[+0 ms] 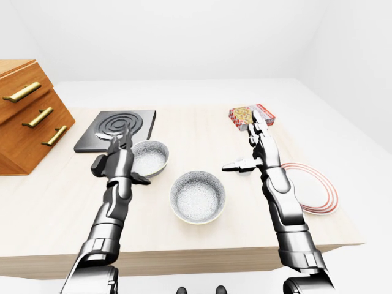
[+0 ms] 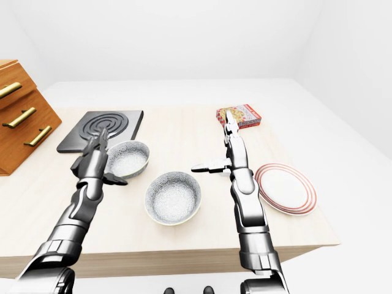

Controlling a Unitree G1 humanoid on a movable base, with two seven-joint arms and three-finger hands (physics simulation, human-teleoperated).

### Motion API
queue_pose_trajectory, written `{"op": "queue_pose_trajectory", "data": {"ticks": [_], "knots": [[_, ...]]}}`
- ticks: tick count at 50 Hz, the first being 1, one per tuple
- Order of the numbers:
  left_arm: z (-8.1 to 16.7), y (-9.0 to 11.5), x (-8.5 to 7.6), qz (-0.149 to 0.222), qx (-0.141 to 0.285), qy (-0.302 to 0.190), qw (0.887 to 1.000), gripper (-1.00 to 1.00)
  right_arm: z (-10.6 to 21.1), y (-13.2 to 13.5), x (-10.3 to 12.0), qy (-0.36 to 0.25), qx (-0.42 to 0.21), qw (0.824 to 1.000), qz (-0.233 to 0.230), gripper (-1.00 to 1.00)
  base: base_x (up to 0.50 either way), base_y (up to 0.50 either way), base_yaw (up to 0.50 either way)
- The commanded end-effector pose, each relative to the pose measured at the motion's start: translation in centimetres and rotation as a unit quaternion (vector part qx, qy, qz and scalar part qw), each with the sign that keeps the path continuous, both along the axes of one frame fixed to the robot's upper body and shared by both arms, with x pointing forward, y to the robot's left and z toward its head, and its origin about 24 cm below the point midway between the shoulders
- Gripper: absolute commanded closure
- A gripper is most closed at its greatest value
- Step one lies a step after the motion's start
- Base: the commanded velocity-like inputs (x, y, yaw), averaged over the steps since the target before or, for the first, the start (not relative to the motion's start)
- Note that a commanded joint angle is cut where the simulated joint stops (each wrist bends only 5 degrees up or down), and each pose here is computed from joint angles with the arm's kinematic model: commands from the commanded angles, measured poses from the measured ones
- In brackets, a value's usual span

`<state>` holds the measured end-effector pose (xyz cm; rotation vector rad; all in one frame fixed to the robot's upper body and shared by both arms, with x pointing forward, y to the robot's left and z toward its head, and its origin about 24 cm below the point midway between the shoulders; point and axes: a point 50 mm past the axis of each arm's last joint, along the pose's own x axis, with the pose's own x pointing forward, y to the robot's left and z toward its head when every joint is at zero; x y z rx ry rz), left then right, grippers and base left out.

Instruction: Pick the akita bowl from table center and place it on the plate.

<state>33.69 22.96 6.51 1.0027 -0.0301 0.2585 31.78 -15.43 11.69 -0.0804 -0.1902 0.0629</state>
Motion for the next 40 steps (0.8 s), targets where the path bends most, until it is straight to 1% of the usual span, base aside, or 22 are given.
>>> {"op": "queue_pose_trajectory", "data": {"ticks": [1,7,12,15,18,21,29,32,35,40], "knots": [[-2.8,0.5,0.5,0.02,0.117,0.056,0.991,-1.0,-0.3,0.0,0.0,0.006,-0.002,1.0,0.0,-1.0,0.0,0.0,0.0],[-3.6,-0.1,1.2,0.014,0.158,0.081,0.984,-1.0,-0.7,0.0,-0.2,0.012,-0.004,1.0,0.001,-1.0,0.0,0.0,0.0],[-3.7,-0.6,1.4,0.008,0.173,0.087,0.981,-1.0,-0.7,0.0,-0.1,0.014,-0.005,1.0,0.002,-1.0,0.0,0.0,0.0],[-3.0,-0.5,2.0,0.006,0.183,0.091,0.979,-1.0,-0.9,0.0,0.0,0.017,-0.005,1.0,0.001,-1.0,0.0,0.0,0.0],[-2.9,-0.8,2.2,0.0,0.189,0.091,0.978,-1.0,-0.9,0.1,0.0,0.017,-0.006,1.0,0.003,-1.0,0.0,0.0,0.0],[-2.3,-1.0,2.7,-0.004,0.189,0.095,0.977,-1.0,-0.9,0.1,0.0,0.019,-0.008,1.0,0.003,-1.0,0.0,0.0,0.0],[-1.9,-1.5,3.2,-0.012,0.185,0.104,0.977,-1.0,-1.0,0.0,0.1,0.02,-0.01,1.0,0.002,-1.0,0.0,0.0,0.0],[-2.1,-1.7,3.2,-0.015,0.181,0.109,0.977,-1.0,-1.0,0.0,0.1,0.021,-0.01,1.0,0.002,-1.0,0.0,0.0,0.0],[-2.8,-2.0,2.9,-0.018,0.168,0.12,0.978,-1.0,-1.0,0.0,0.1,0.021,-0.011,1.0,0.002,-1.0,0.0,0.0,0.0],[-3.7,-2.6,2.5,-0.025,0.162,0.132,0.977,-1.0,-1.0,0.0,0.2,0.022,-0.012,1.0,0.001,-1.0,0.0,0.0,0.0]]}}
